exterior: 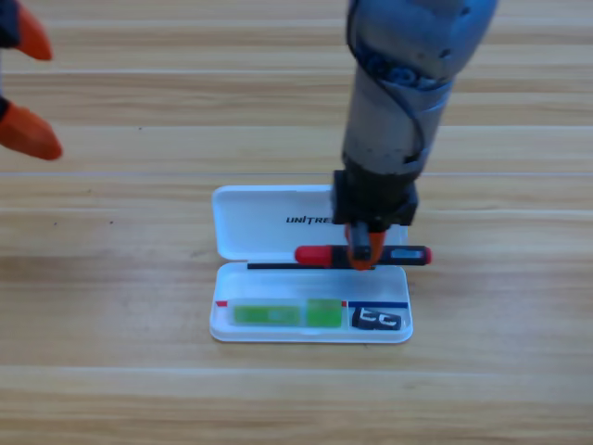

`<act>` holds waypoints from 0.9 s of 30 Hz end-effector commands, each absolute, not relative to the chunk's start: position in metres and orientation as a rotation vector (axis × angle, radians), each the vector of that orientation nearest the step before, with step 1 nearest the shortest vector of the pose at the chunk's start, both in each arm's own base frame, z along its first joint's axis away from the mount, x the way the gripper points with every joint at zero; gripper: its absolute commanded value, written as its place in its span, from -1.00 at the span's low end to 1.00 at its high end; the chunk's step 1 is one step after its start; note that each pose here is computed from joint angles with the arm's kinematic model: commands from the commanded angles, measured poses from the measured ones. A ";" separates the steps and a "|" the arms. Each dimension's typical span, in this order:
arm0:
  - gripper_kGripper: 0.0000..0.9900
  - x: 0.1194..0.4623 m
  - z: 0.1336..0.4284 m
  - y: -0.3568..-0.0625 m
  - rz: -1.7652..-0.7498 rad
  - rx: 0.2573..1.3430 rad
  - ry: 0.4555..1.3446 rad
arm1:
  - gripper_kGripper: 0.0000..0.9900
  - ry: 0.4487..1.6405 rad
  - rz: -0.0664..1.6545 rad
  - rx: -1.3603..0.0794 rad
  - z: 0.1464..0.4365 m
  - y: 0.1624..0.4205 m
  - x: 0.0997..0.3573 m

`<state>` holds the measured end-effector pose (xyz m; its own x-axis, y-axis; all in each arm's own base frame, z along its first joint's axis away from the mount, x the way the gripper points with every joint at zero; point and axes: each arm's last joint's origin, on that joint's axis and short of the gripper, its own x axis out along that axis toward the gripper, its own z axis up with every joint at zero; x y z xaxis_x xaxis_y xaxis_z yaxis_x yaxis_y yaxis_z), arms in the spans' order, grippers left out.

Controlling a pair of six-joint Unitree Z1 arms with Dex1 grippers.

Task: Clean up eraser and pencils

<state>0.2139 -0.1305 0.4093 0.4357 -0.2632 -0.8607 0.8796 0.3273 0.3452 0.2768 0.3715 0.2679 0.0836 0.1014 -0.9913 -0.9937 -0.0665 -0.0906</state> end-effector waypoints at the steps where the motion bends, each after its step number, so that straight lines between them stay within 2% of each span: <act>1: 1.00 0.225 0.396 -0.101 -0.797 0.853 0.825 | -1.00 1.100 1.250 -1.315 0.220 0.406 0.274; 10: 1.00 0.229 0.376 -0.101 -0.820 0.813 0.820 | -1.00 1.084 1.246 -1.316 0.213 0.417 0.280; 27: 1.00 0.227 0.363 -0.098 -0.828 0.803 0.836 | -1.00 1.084 1.238 -1.323 0.211 0.417 0.281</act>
<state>0.2276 -0.1047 0.3690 0.4181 -0.2932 -0.8598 0.8631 0.4234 0.2753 0.2850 0.4061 0.2438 0.1150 0.0833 -0.9899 -0.9879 -0.0951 -0.1227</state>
